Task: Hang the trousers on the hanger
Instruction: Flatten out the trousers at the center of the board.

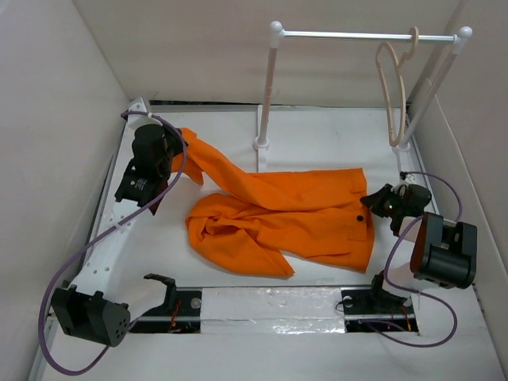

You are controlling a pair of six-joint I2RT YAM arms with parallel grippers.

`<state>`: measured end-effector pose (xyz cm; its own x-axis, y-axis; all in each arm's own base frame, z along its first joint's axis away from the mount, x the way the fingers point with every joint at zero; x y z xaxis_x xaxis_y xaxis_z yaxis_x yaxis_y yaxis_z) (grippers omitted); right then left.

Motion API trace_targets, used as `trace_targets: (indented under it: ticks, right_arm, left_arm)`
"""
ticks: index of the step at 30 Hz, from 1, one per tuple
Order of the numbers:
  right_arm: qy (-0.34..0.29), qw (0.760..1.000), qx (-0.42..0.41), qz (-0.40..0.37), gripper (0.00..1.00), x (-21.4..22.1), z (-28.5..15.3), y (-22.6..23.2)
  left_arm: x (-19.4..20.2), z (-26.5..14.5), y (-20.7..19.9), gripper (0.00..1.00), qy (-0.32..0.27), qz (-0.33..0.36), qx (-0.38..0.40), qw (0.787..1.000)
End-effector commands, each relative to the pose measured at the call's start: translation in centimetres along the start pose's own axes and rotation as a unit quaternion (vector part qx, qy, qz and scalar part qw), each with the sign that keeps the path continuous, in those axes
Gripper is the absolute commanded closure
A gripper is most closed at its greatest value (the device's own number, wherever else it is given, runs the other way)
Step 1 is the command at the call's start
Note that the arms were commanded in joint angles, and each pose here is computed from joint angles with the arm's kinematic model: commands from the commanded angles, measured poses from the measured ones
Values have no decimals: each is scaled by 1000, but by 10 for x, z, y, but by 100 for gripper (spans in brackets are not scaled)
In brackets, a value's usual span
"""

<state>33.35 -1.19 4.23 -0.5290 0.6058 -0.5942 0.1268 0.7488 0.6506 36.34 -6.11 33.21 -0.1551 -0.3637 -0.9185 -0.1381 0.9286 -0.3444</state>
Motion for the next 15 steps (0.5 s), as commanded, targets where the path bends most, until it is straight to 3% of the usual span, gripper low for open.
trace_targets:
  ticks: [1,7,11,14,15]
  right_arm:
    - [-90,996,-25,11,100,-38,-26,2]
    - [-174,982,71,19,100,-63,-75,-24]
    - [-205,973,101,23,100,-71,-93,-27]
    - [-217,971,101,14,100,-74,-98,-23]
    - [-221,970,101,10,100,-76,-100,-21]
  left_arm:
    - [6,-2,3,100,-17,-1,8,1000]
    - [43,5,9,100,23,-7,9,1000]
    - [70,16,-6,63,88,23,27,996]
    - [85,25,-4,55,121,47,4,991]
    - [87,25,-1,48,122,36,-7,992]
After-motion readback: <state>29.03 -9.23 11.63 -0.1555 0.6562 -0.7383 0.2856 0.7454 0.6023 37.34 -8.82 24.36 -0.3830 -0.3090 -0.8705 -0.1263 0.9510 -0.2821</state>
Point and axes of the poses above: each gripper's point midway between its finger pads, its own z axis out along the fingers, its own y axis along the line the jaws close on, x = y × z, the point moved 1 cm from there along -z, back along the fingers, and after that the axes turned 9 degrees about z, right-handed, at the moved point
